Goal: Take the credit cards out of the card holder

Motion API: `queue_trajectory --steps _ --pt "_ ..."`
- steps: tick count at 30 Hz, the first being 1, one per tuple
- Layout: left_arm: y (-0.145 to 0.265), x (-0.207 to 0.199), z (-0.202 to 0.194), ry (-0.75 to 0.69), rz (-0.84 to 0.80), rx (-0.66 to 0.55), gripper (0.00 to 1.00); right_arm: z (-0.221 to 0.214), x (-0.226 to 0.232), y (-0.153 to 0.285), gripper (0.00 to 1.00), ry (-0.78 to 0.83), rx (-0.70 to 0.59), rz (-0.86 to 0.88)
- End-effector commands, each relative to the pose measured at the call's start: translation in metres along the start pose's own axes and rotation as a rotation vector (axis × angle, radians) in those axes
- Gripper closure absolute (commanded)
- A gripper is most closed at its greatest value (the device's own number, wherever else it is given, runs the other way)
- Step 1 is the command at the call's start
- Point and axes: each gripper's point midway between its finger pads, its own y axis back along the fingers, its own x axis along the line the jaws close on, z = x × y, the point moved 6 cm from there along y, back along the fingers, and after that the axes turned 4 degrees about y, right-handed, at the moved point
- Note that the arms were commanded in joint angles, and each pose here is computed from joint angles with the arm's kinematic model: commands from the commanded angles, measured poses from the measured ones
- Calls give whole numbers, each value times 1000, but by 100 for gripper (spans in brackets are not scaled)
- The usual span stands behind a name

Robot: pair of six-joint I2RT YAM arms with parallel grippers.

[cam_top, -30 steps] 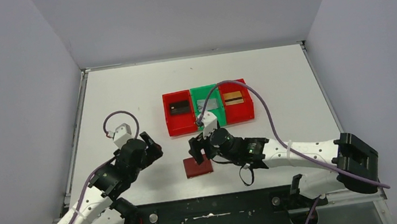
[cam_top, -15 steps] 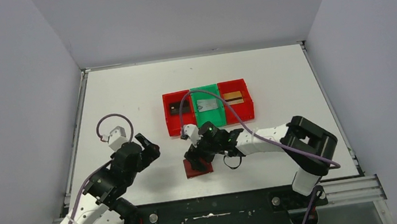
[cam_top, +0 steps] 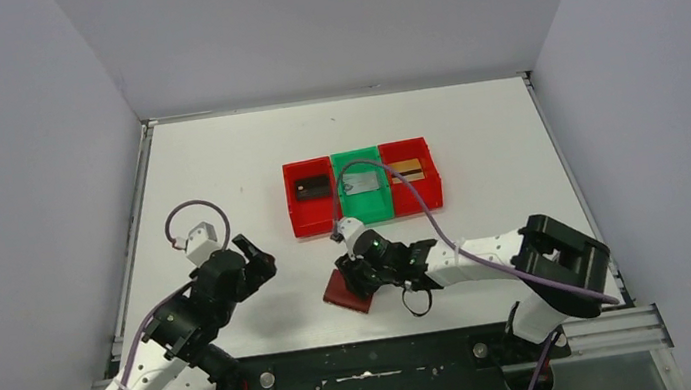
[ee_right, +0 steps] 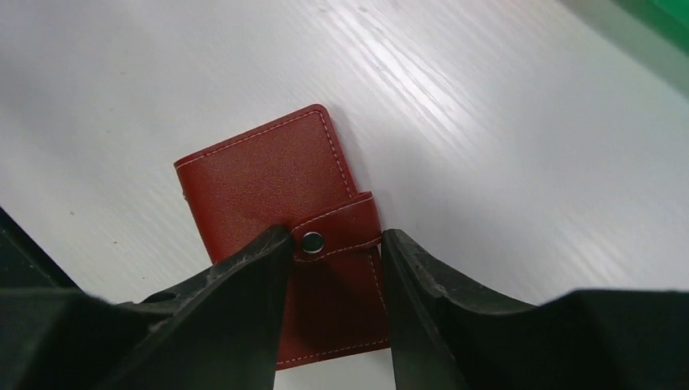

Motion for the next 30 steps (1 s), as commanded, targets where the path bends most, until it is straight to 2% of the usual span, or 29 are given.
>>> queue_trajectory --steps 1,5,7,8,9,11,14,18,20,25,30 --pt "-2 -15 7 24 -49 -23 21 -21 -18 22 59 -362 -31 -259" --pt "-11 -22 -1 2 -68 23 21 -25 -23 36 57 -624 -83 -367" --pt "-15 -27 -7 -15 -84 58 21 -19 -20 41 57 -698 -140 -338" --pt "-17 -29 -9 -23 -89 75 21 -14 -18 43 53 -721 -172 -316" --pt "-18 -31 -12 -29 -95 91 21 -10 -15 44 48 -718 -200 -291" --pt "-22 -34 -16 -39 -98 120 21 -3 -15 49 32 -682 -228 -284" --pt "-25 -37 -21 -46 -108 149 21 -1 -23 54 27 -560 -192 -339" --pt "-27 -37 -23 -40 -111 157 21 -2 -24 55 27 -358 -83 -328" --pt "-26 -36 -23 -36 -112 153 21 -4 -23 54 31 -297 -24 -318" --pt "-24 -36 -21 -22 -119 141 21 -10 -9 45 36 -226 47 -202" --pt "-24 -38 -20 -20 -120 142 21 -18 -9 31 45 -252 110 -245"
